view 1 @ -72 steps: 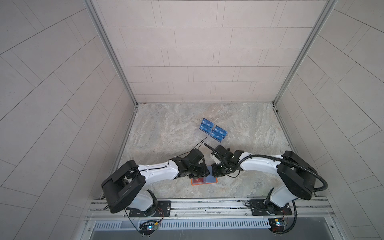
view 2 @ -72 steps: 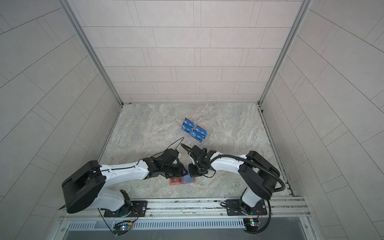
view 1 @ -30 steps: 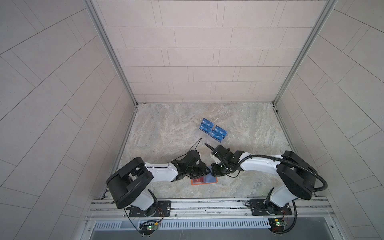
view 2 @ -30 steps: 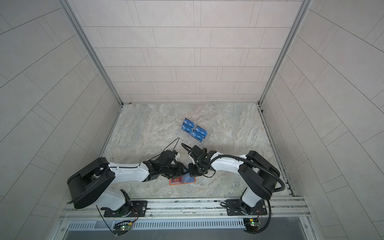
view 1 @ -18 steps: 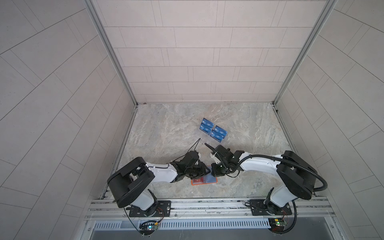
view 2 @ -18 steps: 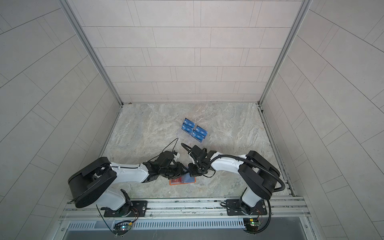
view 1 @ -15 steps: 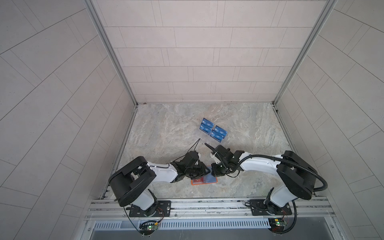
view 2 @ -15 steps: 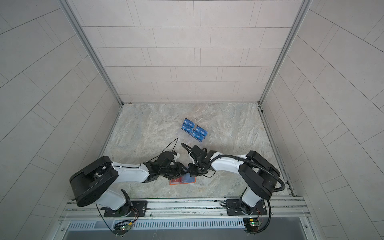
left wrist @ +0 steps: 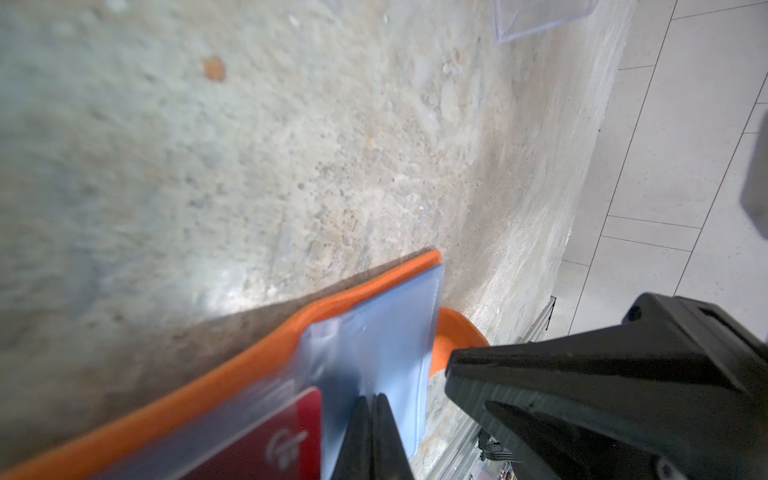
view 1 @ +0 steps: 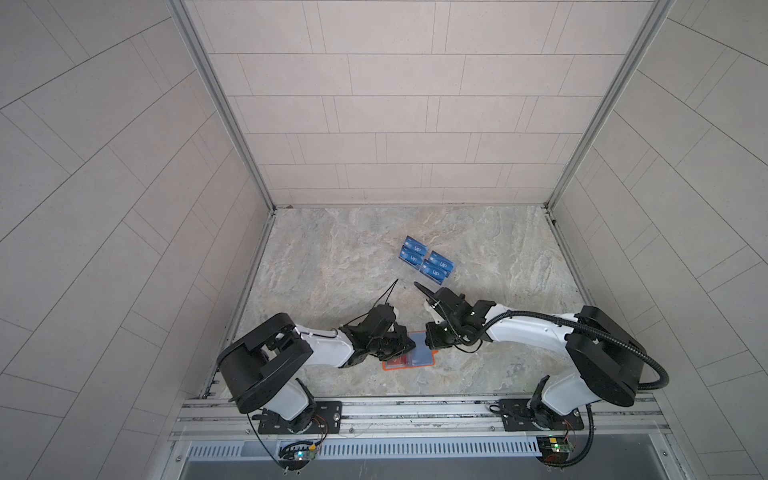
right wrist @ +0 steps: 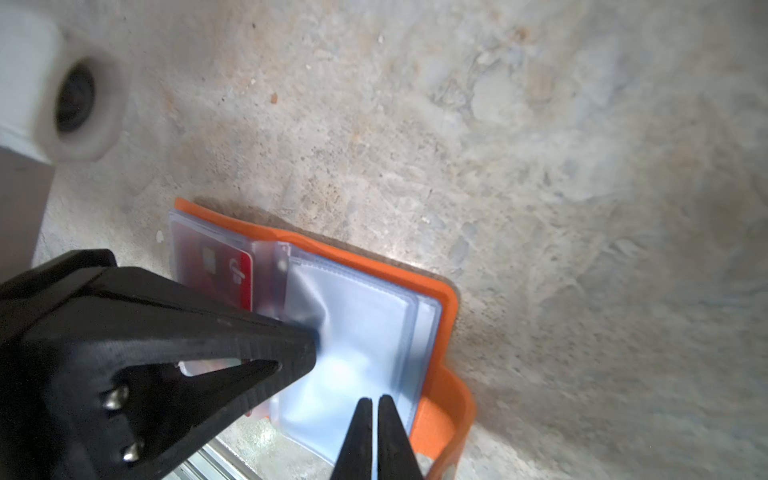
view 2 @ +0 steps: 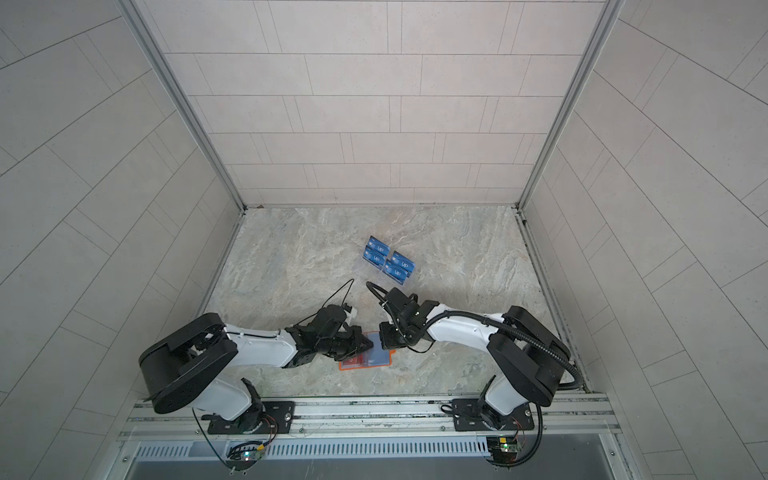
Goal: Put the credit cards into the card holder
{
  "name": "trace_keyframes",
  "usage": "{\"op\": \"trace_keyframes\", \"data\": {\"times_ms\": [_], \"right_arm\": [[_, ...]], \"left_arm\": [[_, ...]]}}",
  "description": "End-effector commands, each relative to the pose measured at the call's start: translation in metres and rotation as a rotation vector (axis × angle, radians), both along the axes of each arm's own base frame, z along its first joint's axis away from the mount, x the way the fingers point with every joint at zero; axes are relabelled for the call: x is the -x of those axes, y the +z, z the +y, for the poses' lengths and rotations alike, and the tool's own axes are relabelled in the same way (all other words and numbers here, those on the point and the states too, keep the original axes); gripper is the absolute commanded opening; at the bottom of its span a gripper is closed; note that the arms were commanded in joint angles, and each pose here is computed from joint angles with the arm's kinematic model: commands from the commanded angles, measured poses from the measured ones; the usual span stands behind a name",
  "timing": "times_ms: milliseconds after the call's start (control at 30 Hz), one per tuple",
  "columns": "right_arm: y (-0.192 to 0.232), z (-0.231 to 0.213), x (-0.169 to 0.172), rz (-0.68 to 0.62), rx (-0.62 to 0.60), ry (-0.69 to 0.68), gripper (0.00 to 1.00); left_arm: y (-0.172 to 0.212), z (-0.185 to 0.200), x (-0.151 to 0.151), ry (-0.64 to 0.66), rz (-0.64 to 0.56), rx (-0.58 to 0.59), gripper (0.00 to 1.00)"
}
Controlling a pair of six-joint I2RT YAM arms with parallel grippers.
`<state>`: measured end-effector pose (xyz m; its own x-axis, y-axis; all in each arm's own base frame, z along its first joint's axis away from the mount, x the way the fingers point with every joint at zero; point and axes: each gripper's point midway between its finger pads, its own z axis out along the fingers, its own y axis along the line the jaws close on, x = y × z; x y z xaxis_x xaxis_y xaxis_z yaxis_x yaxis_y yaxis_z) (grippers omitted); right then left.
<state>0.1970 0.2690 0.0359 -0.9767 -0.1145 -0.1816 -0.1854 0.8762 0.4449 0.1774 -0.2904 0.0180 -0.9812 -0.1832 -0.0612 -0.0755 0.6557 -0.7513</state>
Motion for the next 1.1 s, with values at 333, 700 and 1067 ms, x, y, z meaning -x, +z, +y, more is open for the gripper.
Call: {"op": "trace_keyframes", "data": {"times_ms": [333,700,1067], "right_arm": [[-0.009,-0.009,-0.001,0.017,-0.008,-0.035,0.09],[0.01,-0.015,-0.002,-0.035,-0.022,-0.039,0.1],[-0.001,-0.015,0.013,0.023,-0.054,-0.036,0.09]], "left_arm": [[0.01,-0.004,0.01,-0.089,-0.031,0.074,0.0],[0.013,-0.002,0.018,-0.135,-0.052,0.095,0.0],[0.014,0.0,0.02,-0.135,-0.073,0.117,0.0]]}}
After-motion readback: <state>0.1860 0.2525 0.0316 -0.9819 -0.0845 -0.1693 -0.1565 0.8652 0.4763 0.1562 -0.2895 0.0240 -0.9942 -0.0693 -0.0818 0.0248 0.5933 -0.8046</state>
